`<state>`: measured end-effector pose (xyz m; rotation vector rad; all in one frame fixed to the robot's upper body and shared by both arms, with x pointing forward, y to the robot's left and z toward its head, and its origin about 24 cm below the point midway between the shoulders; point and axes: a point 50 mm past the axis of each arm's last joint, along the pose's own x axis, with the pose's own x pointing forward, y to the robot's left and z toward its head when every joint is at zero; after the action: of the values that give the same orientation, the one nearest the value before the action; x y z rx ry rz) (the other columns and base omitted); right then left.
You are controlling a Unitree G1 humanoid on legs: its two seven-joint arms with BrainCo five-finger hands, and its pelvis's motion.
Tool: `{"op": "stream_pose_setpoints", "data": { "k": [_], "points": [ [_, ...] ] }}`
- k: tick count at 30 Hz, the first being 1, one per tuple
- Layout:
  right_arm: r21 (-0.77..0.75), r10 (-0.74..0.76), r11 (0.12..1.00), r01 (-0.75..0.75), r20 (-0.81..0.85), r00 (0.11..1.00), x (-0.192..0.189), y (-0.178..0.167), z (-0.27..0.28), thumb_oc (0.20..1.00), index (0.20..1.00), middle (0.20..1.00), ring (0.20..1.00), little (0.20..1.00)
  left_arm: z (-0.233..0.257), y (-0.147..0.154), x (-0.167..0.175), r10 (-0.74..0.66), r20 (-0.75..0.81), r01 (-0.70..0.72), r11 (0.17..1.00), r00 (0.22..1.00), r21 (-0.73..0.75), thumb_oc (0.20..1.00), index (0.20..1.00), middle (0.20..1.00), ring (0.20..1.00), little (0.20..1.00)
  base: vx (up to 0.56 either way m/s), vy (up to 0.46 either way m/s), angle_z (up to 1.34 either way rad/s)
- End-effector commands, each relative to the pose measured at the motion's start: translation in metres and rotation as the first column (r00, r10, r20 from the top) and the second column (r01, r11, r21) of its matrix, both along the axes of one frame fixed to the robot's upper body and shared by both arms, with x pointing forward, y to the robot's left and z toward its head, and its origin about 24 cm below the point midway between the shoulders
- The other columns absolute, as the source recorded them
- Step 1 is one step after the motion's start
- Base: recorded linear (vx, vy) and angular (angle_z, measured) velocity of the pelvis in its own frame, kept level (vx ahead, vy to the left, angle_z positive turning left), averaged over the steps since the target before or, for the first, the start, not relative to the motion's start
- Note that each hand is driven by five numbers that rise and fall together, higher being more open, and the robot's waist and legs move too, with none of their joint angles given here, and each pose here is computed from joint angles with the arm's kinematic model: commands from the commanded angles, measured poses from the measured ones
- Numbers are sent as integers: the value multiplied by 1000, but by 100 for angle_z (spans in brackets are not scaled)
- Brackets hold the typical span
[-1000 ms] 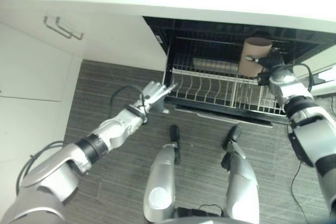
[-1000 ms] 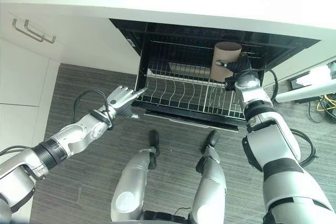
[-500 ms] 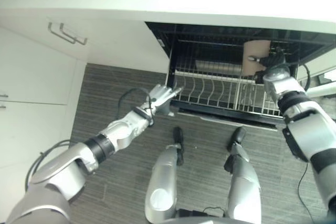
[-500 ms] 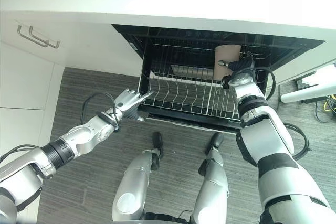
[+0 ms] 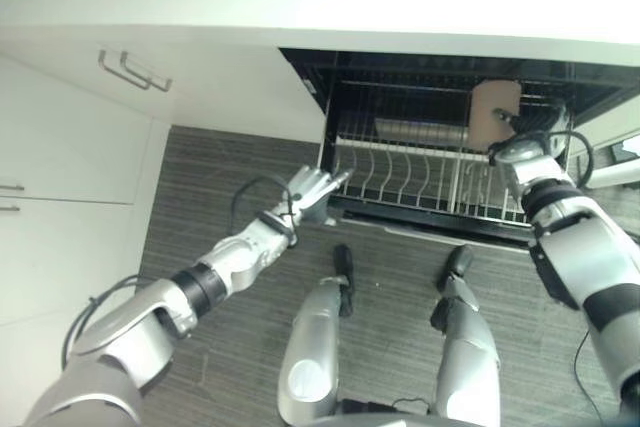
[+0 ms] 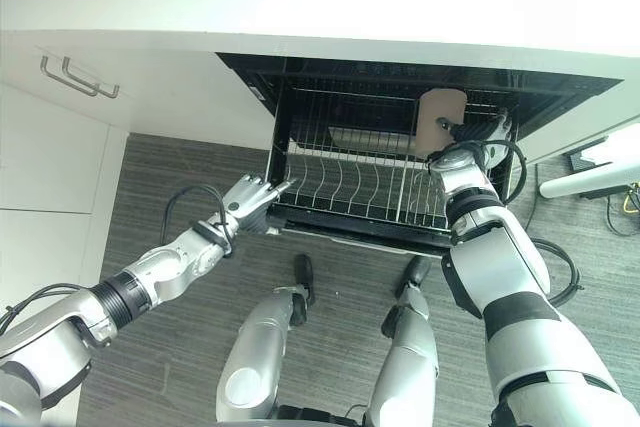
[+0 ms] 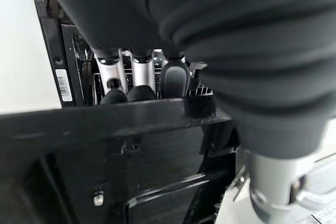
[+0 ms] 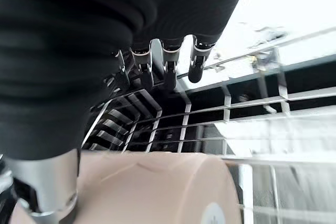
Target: Place the dishes in the dishwasher.
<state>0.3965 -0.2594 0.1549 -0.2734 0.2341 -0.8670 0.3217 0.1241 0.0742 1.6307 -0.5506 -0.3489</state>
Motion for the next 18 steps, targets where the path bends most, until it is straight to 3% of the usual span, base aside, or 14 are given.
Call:
{"op": "stream_pose_setpoints", "data": {
  "k": [1,9,10,11,18],
  "points": [
    [77,-76,995,66,140,987,-3,-6,6,1000,1000,1000,1000,1000,-34,-8,-25,-44,-102,46,999,994,18,1000,1000,1000,1000,1000,-39,18,-2],
    [193,17,978,-81,313,950,5,35,9,1000,1000,1000,1000,1000,-35,-10,-27,-20,-102,20,1000,995,3,1000,1000,1000,1000,1000,9,23,-9],
    [205,52,970,-129,343,938,7,40,11,1000,1000,1000,1000,1000,-35,-10,-27,-16,-100,16,1000,995,1,1000,1000,1000,1000,1000,15,38,-4],
    [245,173,921,-302,436,883,9,68,18,1000,1000,1000,1000,1000,-36,-7,-28,0,-102,-1,1000,995,-8,1000,1000,1000,1000,1000,-51,33,-3],
    [255,374,785,-565,532,760,-13,115,7,1000,1000,1000,1000,1000,-41,0,-32,56,-102,-59,998,993,-20,1000,1000,1000,1000,1000,2,14,-3]
  ]
}}
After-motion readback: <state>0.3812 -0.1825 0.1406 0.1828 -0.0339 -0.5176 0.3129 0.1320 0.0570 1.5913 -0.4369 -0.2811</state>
